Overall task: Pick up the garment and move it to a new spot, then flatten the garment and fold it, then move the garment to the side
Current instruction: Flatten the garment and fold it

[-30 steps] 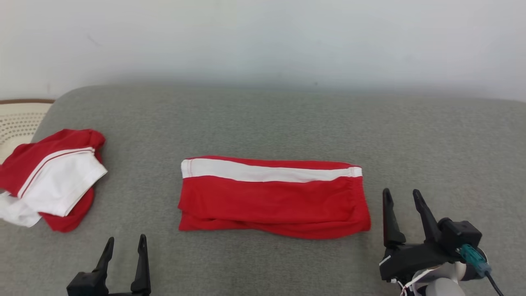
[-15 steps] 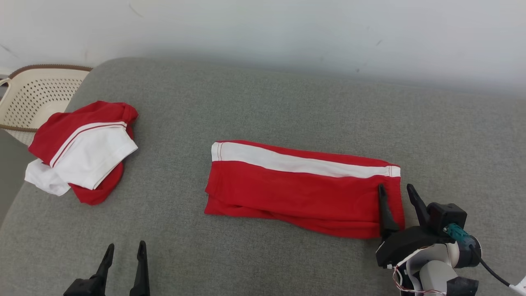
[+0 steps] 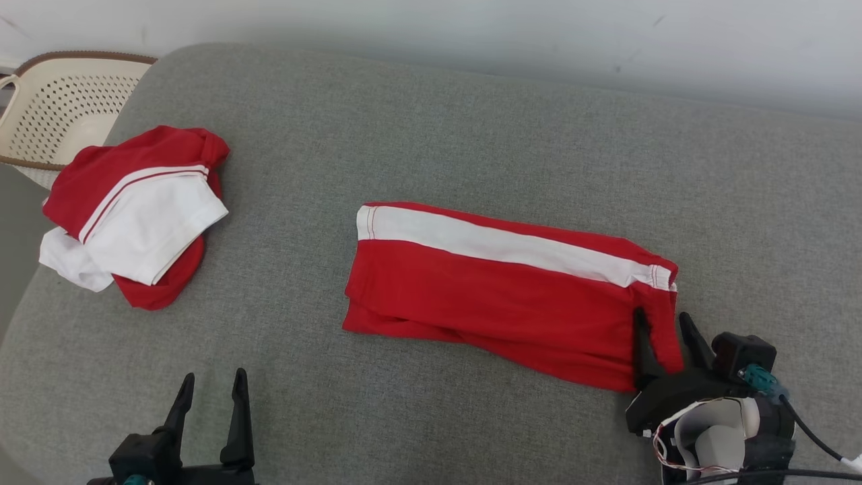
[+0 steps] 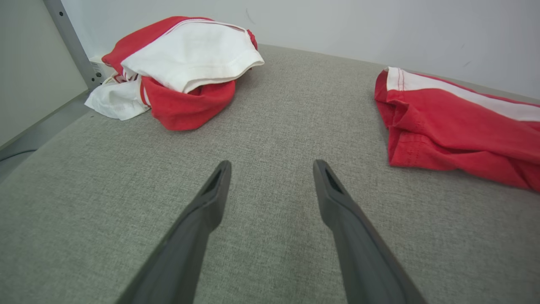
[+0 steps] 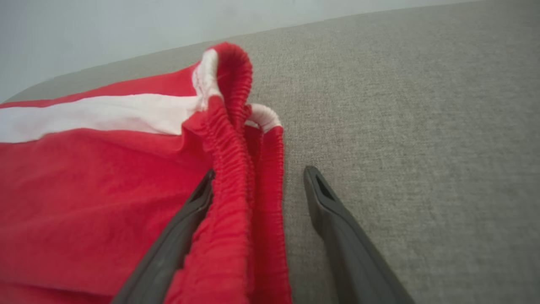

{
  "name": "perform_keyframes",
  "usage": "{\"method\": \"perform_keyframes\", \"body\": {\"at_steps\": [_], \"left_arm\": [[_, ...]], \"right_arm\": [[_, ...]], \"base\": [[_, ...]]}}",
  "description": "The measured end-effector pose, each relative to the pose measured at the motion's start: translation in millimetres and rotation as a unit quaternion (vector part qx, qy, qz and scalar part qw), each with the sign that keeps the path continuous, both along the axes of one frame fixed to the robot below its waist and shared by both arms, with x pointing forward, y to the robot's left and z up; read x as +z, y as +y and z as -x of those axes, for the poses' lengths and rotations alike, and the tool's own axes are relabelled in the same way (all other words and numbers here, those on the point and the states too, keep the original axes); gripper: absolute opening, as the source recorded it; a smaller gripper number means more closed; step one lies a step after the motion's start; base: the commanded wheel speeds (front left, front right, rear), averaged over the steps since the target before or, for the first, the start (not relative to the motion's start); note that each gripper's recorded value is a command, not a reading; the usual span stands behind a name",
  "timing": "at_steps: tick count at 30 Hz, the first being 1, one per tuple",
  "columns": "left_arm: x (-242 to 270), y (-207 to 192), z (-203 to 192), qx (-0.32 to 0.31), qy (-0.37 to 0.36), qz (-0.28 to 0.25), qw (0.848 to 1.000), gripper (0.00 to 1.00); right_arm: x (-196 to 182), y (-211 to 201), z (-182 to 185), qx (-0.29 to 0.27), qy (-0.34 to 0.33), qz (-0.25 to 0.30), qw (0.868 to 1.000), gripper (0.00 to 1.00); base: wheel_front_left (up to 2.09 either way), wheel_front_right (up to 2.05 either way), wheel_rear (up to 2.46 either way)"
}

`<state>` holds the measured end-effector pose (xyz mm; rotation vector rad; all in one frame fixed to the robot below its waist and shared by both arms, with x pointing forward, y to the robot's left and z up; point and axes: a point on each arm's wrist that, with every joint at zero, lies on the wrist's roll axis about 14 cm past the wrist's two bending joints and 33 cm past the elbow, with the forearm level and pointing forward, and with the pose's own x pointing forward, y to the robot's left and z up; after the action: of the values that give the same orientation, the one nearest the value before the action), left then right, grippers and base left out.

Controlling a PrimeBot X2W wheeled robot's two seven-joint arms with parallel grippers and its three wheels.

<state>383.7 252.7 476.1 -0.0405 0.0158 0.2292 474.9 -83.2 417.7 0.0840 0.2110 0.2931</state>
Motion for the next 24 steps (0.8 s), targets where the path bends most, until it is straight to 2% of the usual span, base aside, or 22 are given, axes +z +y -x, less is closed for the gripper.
{"method": "perform_keyframes", "body": {"at_steps": [10,11,12,13,14,15,19,24], "left_arm": [[-6,5,-3,0.008,0.008,0.0,1.0,1.0],[-6,6,-2,0.009,0.009,0.0,1.0,1.0],[-6,6,-2,0.009,0.01,0.0,1.0,1.0],[-6,7,-2,0.01,0.01,0.0,1.0,1.0],[-6,7,-1,0.011,0.01,0.001,1.0,1.0],[-6,7,-1,0.011,0.009,0.001,1.0,1.0],[-3,8,-1,0.012,0.005,0.002,1.0,1.0],[2,3,-3,0.005,-0.004,0.005,1.0,1.0]], "right_arm": [[-21,18,-5,0.018,0.037,-0.024,0.999,1.0],[-22,20,-6,0.019,0.04,-0.027,0.999,0.94],[-23,22,-7,0.021,0.041,-0.031,0.998,0.66],[-23,24,-7,0.025,0.043,-0.031,0.998,0.45],[-23,25,-7,0.027,0.044,-0.033,0.998,0.1],[-22,27,-8,0.026,0.044,-0.039,0.998,0.0],[-13,35,-9,0.027,0.04,-0.06,0.997,0.0],[-5,21,-8,-0.003,0.035,-0.082,0.996,0.0]], "base": [[0.0,0.0,0.0],[0.0,0.0,0.0],[0.0,0.0,0.0],[0.0,0.0,0.0],[0.0,0.0,0.0],[0.0,0.0,0.0],[0.0,0.0,0.0],[0.0,0.0,0.0]]}}
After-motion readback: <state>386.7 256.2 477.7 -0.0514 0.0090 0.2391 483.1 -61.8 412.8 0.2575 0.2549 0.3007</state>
